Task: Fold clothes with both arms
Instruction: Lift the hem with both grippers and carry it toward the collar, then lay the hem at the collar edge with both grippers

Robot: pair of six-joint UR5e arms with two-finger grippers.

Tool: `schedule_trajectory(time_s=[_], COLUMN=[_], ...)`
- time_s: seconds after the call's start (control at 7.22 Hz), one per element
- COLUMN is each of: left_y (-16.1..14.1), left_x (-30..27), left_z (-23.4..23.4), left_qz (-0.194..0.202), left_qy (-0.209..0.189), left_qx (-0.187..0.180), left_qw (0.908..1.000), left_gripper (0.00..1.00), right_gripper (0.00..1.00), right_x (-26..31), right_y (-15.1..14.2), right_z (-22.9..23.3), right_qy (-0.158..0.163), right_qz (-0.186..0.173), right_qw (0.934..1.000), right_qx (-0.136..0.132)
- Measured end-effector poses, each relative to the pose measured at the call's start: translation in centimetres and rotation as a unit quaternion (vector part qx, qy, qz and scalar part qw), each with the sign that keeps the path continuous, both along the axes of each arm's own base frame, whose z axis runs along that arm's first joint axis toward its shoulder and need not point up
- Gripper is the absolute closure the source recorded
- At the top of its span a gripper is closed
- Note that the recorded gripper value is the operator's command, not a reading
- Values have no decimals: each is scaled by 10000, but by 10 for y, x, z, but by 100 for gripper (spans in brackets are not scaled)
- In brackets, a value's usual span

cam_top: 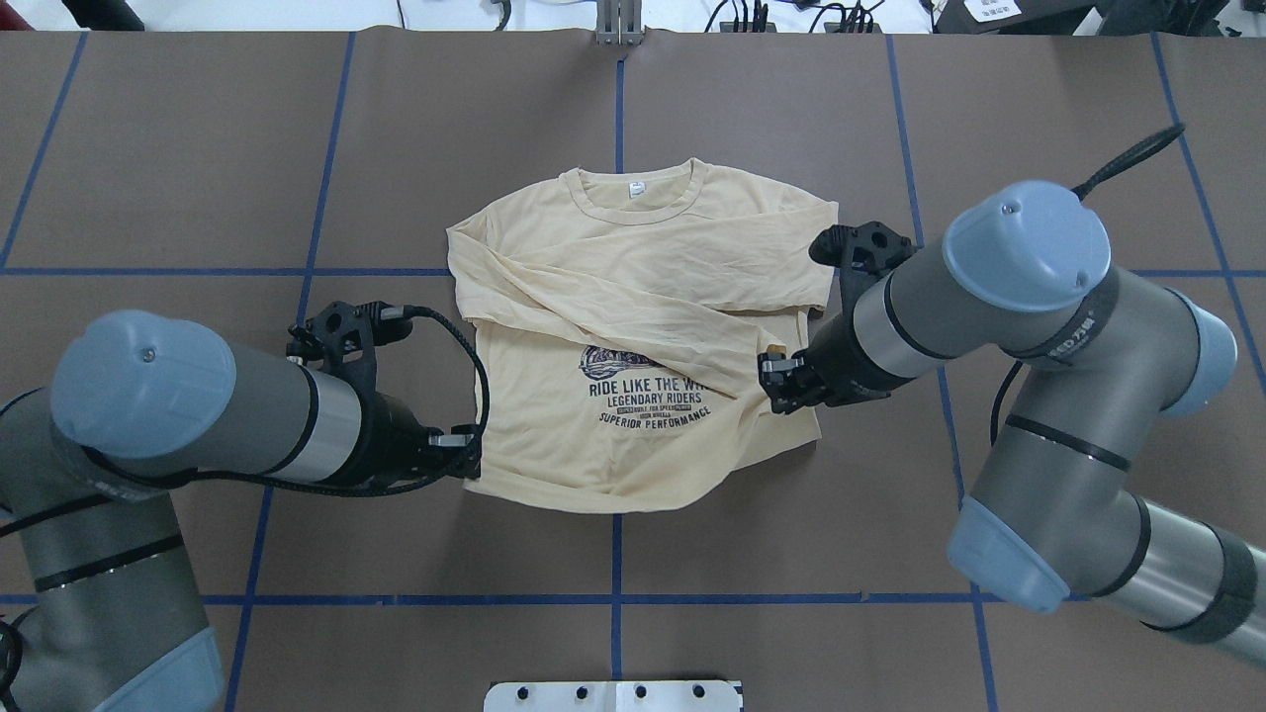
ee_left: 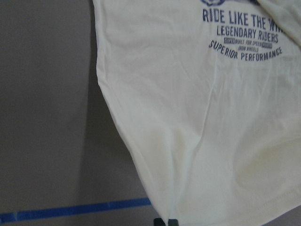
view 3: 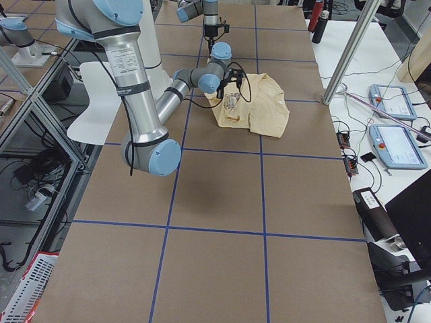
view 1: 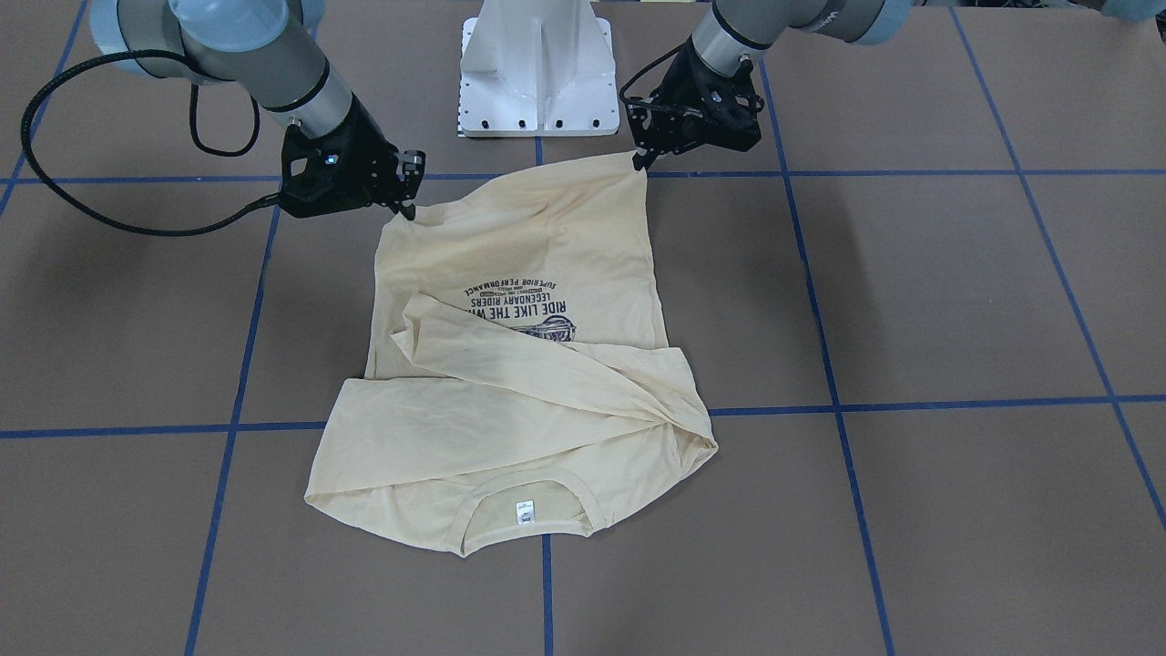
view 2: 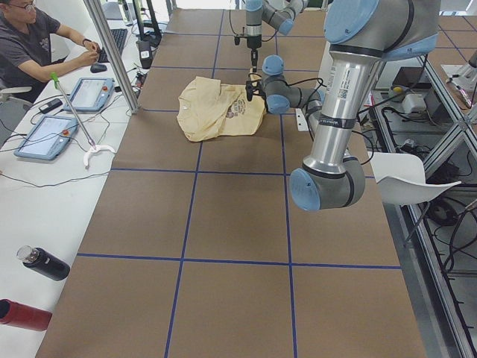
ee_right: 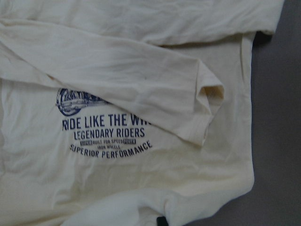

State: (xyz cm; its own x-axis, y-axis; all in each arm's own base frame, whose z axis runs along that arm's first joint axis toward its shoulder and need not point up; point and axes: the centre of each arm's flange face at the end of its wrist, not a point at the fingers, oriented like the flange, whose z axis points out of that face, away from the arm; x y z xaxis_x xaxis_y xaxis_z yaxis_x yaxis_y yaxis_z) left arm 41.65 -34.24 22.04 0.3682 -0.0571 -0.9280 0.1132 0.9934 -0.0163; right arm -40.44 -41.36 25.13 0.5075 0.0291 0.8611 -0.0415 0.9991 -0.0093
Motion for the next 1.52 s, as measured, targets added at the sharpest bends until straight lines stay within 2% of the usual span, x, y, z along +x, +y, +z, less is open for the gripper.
schedule_trajectory(time_s=[0.28, 0.55, 0.83, 1.11, 1.25, 1.52], left_y=[-87, -158, -202, -245, -258, -282], left_x=[-12, -35, -36, -3, 9, 33], left_z=[-12, -19, -10, 40, 57, 61], left_qz=[-512, -814, -970, -1001, -1012, -1022], left_qy=[-98, -190, -284, -250, -235, -235], left_qx=[230, 374, 414, 480, 498, 509], left_qw=[9984, 9958, 9940, 9935, 9933, 9932], left_gripper=[100, 100, 100, 100, 100, 100], right_gripper=[100, 100, 100, 100, 100, 100], right_x=[16, 31, 31, -1, -14, -27], right_y=[-72, -120, -171, -229, -247, -261], right_z=[8, 12, 10, 36, 46, 55], right_qy=[227, 388, 483, 421, 419, 504], right_qz=[305, 501, 689, 820, 866, 921], right_qw=[9990, 9973, 9956, 9938, 9930, 9921], right_qx=[248, 359, 410, 621, 682, 693])
